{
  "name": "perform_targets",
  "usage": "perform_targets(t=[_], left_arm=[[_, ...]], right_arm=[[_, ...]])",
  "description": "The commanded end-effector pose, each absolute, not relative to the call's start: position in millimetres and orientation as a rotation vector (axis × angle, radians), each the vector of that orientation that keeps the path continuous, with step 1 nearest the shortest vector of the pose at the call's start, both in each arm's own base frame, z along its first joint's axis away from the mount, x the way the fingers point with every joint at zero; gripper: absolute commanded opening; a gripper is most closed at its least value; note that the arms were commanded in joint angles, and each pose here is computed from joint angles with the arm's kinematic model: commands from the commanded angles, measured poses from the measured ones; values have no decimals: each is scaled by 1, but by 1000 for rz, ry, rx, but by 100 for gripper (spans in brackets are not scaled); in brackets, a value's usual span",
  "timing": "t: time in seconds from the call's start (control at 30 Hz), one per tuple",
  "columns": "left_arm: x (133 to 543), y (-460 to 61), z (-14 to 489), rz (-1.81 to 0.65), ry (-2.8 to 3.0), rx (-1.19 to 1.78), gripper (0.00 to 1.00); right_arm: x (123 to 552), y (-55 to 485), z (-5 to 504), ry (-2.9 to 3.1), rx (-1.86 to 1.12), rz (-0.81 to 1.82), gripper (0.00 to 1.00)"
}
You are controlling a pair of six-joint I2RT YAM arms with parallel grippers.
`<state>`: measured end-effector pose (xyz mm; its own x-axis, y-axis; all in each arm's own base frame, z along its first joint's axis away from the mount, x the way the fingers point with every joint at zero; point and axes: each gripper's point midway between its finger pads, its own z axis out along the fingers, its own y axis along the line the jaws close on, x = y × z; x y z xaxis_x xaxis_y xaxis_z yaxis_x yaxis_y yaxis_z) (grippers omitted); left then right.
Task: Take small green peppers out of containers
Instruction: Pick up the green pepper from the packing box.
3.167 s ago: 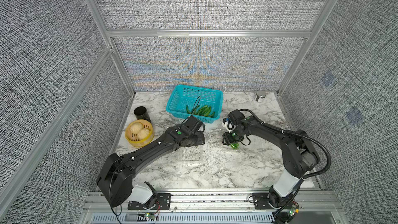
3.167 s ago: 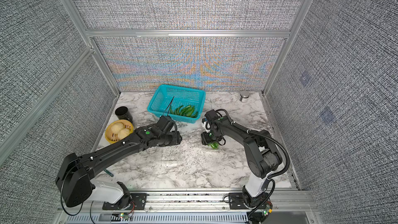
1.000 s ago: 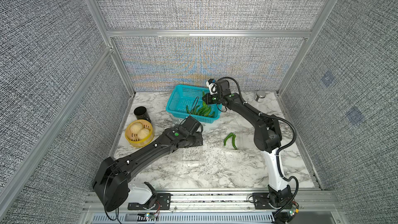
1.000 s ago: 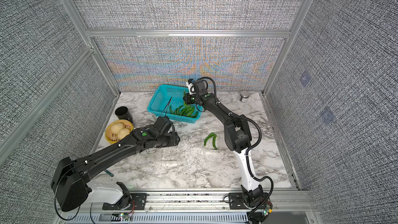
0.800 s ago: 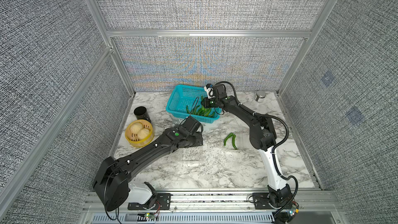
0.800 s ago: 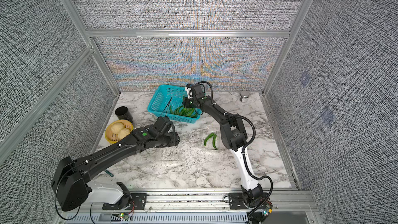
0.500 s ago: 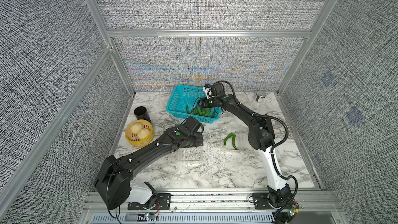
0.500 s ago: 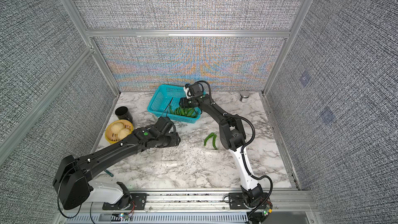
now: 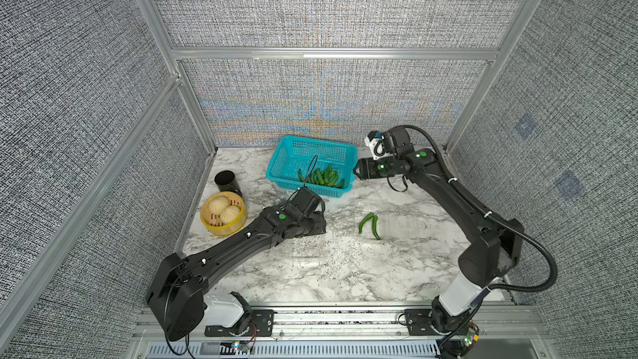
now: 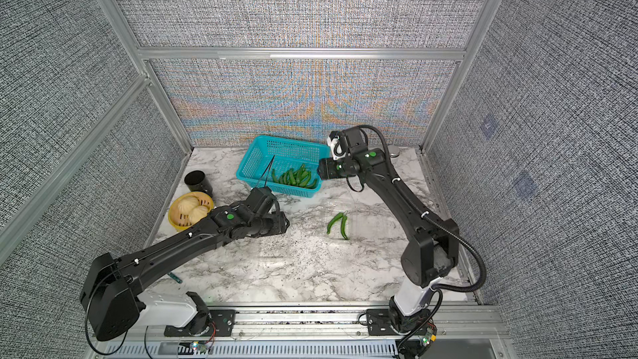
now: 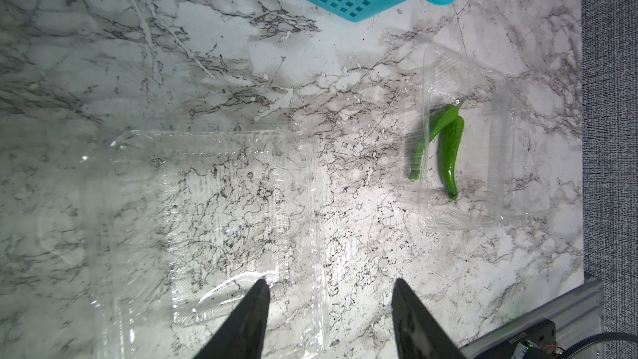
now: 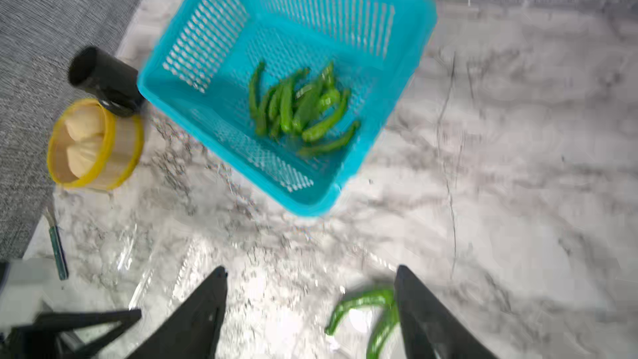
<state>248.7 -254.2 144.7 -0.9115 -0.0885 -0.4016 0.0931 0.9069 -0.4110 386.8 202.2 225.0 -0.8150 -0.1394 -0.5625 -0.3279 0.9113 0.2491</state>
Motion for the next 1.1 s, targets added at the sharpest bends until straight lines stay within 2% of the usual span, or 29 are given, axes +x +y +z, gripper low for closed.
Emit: perform_targets(t=[0.0, 0.23, 0.5, 0.77, 0.93, 1.07], left_arm=[[252, -260, 147, -635, 2634, 1, 58], [251, -262, 145, -644, 2644, 4, 58], [247, -257, 143, -634, 2646, -9, 58], [245, -253, 142, -621, 2647, -6, 58], [246, -255, 141, -624, 2648, 3, 58], [246, -255, 142, -629, 2645, 6, 58]], right_arm=[[342, 181, 184, 2687, -272, 425, 77], [310, 195, 118, 2775, -160, 599, 76], [318, 211, 66, 2881, -95, 568, 72], [328, 205, 46, 2921, -19, 477, 69], [328, 202, 39, 2938, -27, 432, 60], [325, 196, 33, 2958, -39, 367, 47]])
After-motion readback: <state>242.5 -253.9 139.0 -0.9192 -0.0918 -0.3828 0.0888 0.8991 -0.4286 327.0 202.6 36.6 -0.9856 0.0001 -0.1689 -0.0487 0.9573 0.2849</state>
